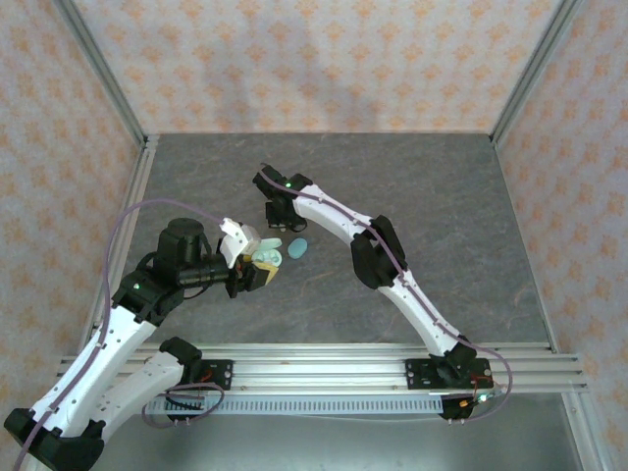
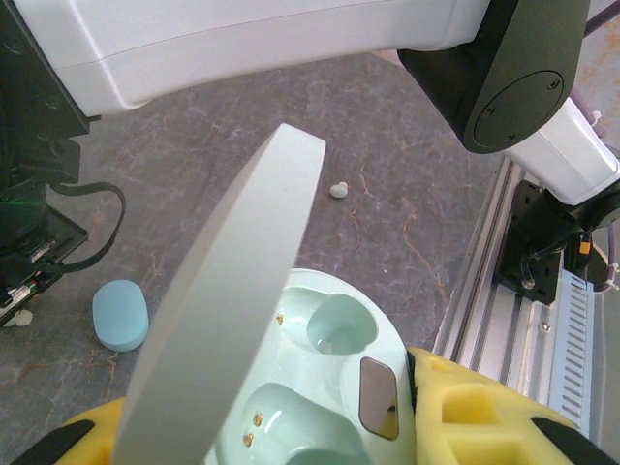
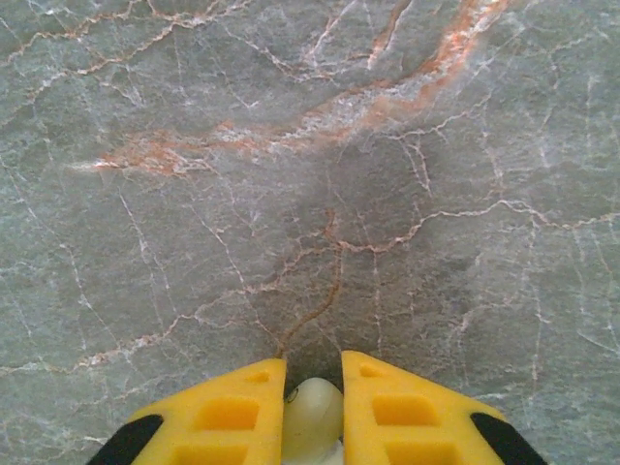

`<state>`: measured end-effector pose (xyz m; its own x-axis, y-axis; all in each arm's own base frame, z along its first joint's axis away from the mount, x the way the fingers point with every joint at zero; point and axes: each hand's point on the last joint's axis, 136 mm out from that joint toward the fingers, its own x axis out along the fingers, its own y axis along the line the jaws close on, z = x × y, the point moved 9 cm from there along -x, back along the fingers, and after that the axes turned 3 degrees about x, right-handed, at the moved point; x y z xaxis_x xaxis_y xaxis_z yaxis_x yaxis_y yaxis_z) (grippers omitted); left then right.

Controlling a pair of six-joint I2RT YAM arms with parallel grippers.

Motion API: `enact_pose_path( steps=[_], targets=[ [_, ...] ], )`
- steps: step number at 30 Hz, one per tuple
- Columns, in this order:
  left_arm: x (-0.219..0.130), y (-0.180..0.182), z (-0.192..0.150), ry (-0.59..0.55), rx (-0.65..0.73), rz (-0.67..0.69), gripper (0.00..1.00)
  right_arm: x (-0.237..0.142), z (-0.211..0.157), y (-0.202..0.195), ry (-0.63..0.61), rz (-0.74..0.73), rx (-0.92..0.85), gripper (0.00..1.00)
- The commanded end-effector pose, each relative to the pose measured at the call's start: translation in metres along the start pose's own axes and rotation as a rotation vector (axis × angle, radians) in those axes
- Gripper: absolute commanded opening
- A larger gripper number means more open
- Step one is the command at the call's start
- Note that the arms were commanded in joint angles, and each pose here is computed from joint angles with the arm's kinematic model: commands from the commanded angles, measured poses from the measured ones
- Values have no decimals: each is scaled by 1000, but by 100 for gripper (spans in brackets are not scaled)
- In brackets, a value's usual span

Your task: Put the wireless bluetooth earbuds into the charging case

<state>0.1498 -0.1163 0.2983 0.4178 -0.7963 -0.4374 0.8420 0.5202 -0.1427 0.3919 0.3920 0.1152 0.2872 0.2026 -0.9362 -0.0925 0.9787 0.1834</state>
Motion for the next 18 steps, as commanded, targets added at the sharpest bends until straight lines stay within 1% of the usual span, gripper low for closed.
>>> enact_pose_path(
  steps=[1,6,10,12,18],
  targets=[
    [-3,-1,-1,-13,15,9,13,-14,-1,-13,39,-30,2,13],
    [3,1,4,-76,-2,-22,13,-39,3,-36,13,21,48,9],
    [10,7,12,-122,-3,-24,11,-57,3,-63,-22,107,129,8],
    [15,9,17,-143,9,-23,11,-69,2,-81,-45,152,173,8],
    [36,11,25,-173,72,-24,11,-109,-7,-122,-130,205,225,8]
  ],
)
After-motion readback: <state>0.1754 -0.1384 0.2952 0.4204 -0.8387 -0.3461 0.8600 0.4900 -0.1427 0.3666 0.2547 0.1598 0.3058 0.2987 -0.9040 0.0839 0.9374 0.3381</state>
